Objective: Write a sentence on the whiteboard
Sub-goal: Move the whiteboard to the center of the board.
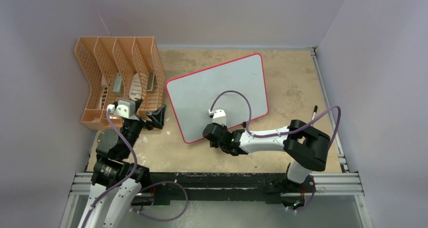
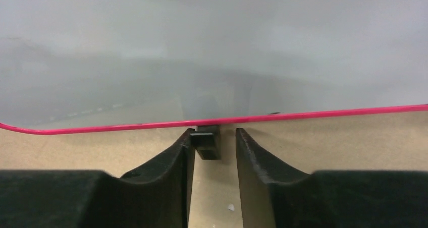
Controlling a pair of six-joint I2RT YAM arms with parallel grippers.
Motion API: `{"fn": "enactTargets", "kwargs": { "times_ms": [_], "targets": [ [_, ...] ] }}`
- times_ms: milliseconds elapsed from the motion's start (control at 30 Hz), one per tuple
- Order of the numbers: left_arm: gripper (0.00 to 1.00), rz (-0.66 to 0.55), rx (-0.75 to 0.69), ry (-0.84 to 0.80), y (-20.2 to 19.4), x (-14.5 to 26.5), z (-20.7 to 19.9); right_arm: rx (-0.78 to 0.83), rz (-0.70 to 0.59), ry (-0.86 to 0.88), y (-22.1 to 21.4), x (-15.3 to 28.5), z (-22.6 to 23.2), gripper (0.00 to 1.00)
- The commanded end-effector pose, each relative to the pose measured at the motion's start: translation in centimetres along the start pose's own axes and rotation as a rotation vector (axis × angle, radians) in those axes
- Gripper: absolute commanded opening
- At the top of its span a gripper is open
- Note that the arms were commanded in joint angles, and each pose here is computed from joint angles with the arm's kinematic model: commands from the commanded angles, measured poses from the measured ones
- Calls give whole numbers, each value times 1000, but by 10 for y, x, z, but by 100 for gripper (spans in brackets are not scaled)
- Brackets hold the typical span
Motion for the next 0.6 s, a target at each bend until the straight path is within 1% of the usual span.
{"fn": "enactTargets", "kwargs": {
  "times_ms": [0,233,367,467,567],
  "targets": [
    [100,-64,5,11,21,3,1,-21,17,-24,8,13,-6,44],
    [100,-75,8,10,23,4,1,-36,6,7,27,38,-2,60],
    [100,-86,9,9,25,6,1,-61,-34,-13,42,58,-15,68],
    [100,-97,10,9,26,8,1,-111,-58,-32,59,69,-29,75],
    [100,-108,11,2,28,10,-1,-170,-91,-69,77,77,-52,78]
  ]
}}
Point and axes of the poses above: each gripper's point midway between its finger pads, its own x axis back along the fingers, its own z axis along the line the jaws close on, y = z × x, the point moved 3 cm from there along x, back along the fingers, and after that the axes turned 6 degrees about -x, right-handed, at the moved point
